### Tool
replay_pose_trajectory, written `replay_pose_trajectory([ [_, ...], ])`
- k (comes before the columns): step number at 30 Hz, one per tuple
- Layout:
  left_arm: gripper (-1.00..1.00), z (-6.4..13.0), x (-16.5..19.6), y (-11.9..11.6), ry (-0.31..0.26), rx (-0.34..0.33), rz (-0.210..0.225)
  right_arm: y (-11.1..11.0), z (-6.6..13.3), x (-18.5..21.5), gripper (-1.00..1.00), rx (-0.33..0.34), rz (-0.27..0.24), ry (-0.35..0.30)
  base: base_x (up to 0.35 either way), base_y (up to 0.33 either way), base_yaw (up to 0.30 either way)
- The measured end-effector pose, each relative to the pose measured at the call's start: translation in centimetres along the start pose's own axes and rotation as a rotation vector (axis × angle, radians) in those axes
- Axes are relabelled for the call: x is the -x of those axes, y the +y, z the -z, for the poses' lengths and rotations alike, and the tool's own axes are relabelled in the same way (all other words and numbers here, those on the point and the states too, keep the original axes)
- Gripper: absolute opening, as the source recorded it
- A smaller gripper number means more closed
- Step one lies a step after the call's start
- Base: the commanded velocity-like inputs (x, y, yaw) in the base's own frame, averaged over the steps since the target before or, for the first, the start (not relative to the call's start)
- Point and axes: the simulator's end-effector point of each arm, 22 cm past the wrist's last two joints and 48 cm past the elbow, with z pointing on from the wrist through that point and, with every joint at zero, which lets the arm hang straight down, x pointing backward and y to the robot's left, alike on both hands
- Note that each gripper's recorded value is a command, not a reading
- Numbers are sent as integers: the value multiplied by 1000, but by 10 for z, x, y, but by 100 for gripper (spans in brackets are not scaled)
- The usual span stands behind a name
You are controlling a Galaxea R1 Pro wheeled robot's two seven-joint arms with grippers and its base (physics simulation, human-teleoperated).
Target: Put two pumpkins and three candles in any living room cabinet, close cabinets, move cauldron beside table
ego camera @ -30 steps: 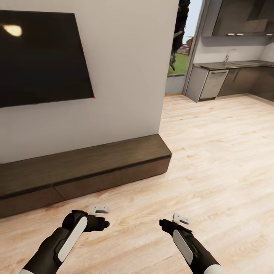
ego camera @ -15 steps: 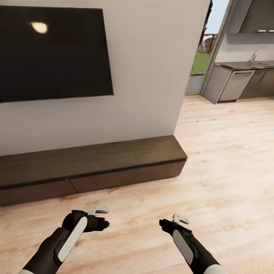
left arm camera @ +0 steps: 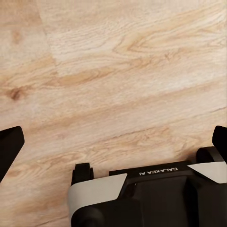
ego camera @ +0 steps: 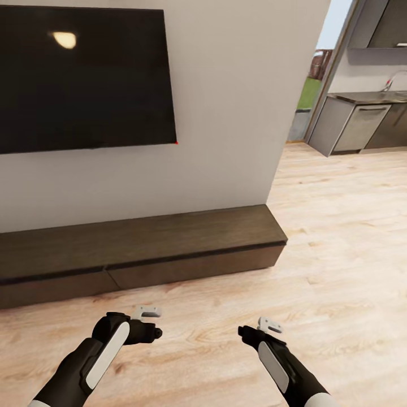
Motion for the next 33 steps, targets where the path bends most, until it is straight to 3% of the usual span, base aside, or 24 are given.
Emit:
replay_pose_trajectory([
  [6, 100, 0, 0, 1, 0, 2, 2, 6, 1, -3, 100, 7, 29, 2, 195, 4, 0],
  [24, 100, -1, -1, 0, 3, -2, 5, 14, 1, -6, 100, 18, 51, 3, 117, 13, 4],
  [33, 100, -1, -1, 0, 3, -4, 7, 16, 2, -7, 100, 19, 50, 4, 4, 1, 234],
])
